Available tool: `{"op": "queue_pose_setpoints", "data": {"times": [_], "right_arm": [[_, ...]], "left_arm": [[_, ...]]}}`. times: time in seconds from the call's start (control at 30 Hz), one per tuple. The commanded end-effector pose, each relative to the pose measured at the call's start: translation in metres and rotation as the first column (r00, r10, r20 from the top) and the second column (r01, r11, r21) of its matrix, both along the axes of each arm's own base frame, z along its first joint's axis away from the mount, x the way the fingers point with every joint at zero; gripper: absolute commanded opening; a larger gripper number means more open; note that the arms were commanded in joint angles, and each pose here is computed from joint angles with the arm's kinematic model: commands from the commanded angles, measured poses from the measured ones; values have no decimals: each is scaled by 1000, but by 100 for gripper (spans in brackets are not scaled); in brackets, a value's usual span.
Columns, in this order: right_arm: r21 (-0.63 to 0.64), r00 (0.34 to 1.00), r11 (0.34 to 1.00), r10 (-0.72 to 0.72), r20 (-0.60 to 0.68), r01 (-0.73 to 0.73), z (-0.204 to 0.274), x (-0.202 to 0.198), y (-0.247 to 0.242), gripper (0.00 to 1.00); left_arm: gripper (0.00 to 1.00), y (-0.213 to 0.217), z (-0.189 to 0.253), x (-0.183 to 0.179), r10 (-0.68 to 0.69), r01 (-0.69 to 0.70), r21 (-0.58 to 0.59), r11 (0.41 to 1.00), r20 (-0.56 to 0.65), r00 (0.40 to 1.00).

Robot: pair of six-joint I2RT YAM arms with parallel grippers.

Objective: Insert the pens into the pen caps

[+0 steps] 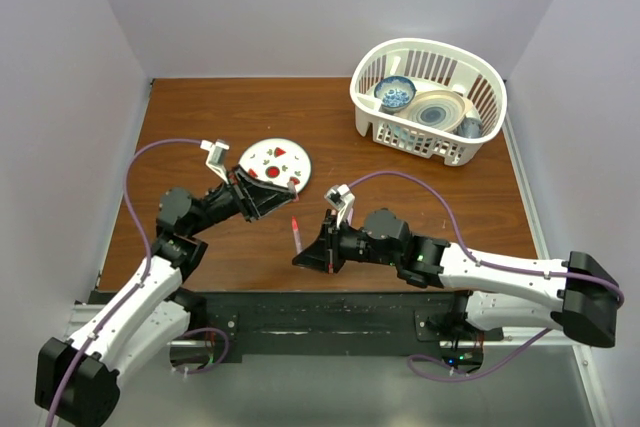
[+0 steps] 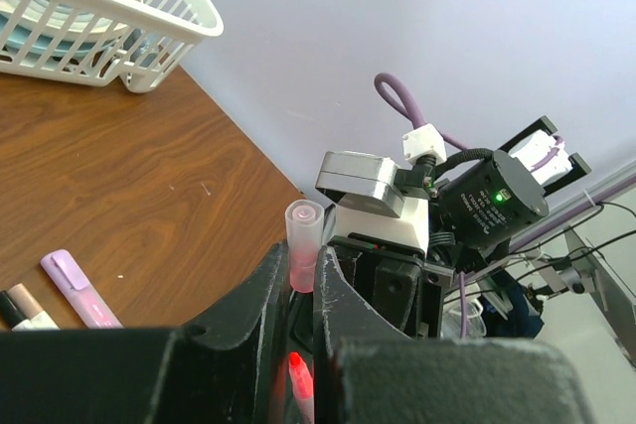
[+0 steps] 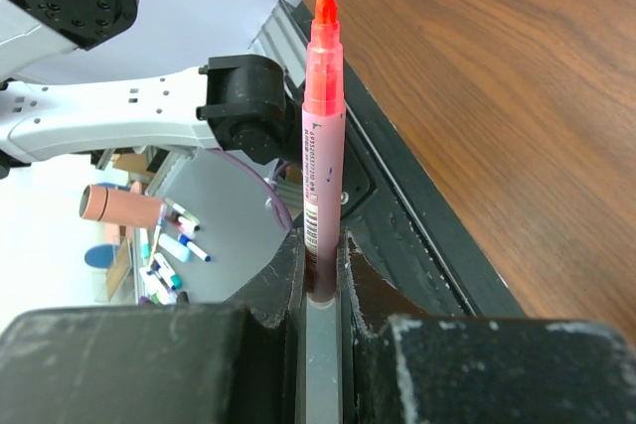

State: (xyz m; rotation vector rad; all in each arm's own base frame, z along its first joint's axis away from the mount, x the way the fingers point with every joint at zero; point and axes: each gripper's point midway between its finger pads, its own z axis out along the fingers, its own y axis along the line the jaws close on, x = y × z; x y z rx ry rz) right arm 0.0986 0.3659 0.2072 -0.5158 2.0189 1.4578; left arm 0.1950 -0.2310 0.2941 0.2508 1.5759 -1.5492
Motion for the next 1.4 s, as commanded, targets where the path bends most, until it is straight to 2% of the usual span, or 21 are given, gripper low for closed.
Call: {"op": "queue_pose_setpoints", "data": {"times": [0.0, 0.5, 1.37], "right_arm": [[79, 998, 997, -30, 54, 26, 33, 7, 4, 0], [89, 994, 994, -74, 83, 66, 42, 13, -3, 0], [106, 995, 993, -59, 79, 51, 49, 15, 10, 0]], "left_arm": [[0, 0, 7, -8, -23, 23, -12, 1000, 32, 999], [0, 3, 3, -18, -30, 30, -14, 999, 18, 999], [0, 3, -3, -25, -50, 48, -55, 997, -35, 998]]}}
